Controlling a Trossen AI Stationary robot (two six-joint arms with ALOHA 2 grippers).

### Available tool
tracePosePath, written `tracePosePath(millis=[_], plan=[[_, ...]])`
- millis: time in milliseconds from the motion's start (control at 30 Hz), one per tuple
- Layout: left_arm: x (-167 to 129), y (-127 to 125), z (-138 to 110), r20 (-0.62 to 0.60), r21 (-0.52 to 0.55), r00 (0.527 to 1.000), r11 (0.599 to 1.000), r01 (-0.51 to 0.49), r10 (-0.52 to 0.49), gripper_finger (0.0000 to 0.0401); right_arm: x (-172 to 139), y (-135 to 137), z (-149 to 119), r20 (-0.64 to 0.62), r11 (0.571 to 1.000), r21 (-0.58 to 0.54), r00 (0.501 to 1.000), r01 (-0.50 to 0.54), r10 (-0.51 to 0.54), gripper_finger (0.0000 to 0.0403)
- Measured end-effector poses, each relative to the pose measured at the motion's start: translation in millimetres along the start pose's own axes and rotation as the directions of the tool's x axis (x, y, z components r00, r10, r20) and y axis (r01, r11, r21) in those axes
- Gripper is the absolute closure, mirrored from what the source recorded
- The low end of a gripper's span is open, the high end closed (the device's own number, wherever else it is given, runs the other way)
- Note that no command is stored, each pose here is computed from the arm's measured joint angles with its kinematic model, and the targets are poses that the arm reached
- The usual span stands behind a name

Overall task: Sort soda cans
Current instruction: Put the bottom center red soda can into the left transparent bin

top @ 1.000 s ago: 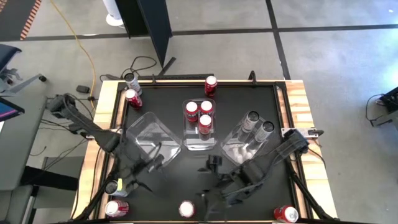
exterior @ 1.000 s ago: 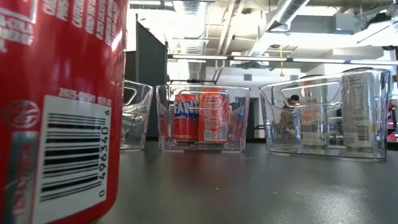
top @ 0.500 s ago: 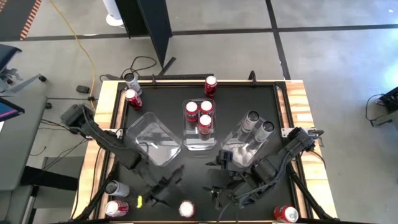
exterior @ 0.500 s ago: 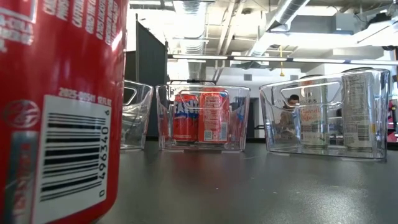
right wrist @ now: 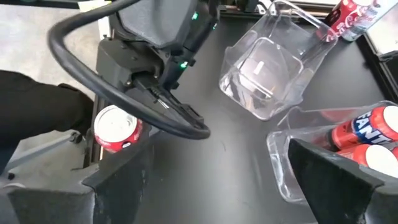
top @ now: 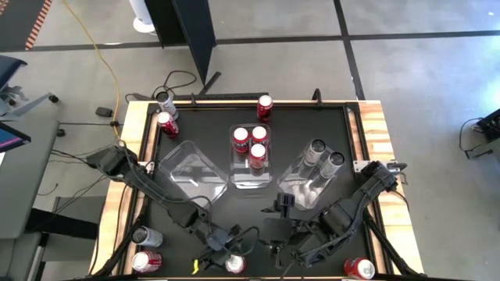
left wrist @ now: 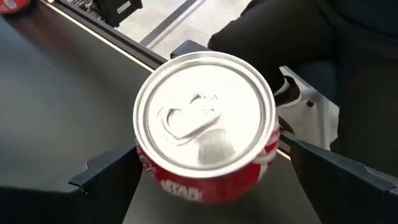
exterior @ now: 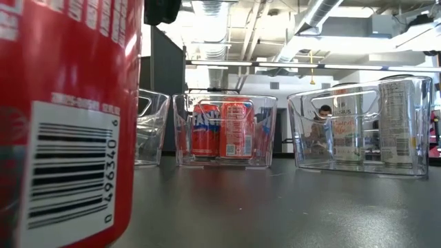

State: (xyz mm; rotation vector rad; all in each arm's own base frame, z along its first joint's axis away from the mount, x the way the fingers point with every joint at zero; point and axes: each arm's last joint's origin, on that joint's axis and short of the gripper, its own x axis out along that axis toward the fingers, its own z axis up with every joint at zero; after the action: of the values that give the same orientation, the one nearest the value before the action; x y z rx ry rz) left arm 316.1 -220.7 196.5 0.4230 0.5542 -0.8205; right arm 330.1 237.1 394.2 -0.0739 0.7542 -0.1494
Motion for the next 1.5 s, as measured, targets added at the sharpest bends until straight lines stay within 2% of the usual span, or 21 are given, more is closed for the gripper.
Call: tracePosePath(millis=[400, 667, 933, 1500], plan=[[3.8, 7.3, 4.7, 0.094, -0.031, 0.995, 0.999, 0.019, -0.016, 0.0006, -0.9, 1.0, -1.3, -0.005, 1.000, 0.016, 1.000, 0.000, 0.000, 0.0014], [26.8, 6.8, -10.2, 0.082, -0.053, 0.995, 0.997, 0.060, -0.055, 0.0006, -0.8, 0.8, -1.3, -0.006, 1.000, 0.017, 1.000, 0.001, -0.001, 0.0014], [30.4, 8.9, -6.4, 0.159, -0.040, 0.985, 0.996, 0.078, -0.071, 0.0006, -0.8, 0.9, -1.2, -0.004, 1.000, 0.019, 1.000, 0.001, 0.000, 0.0014], [36.1, 10.6, -13.1, 0.139, -0.038, 0.988, 0.996, 0.078, -0.072, 0.0042, -0.8, 0.9, -1.3, -0.005, 1.000, 0.017, 1.000, 0.001, -0.001, 0.0014]])
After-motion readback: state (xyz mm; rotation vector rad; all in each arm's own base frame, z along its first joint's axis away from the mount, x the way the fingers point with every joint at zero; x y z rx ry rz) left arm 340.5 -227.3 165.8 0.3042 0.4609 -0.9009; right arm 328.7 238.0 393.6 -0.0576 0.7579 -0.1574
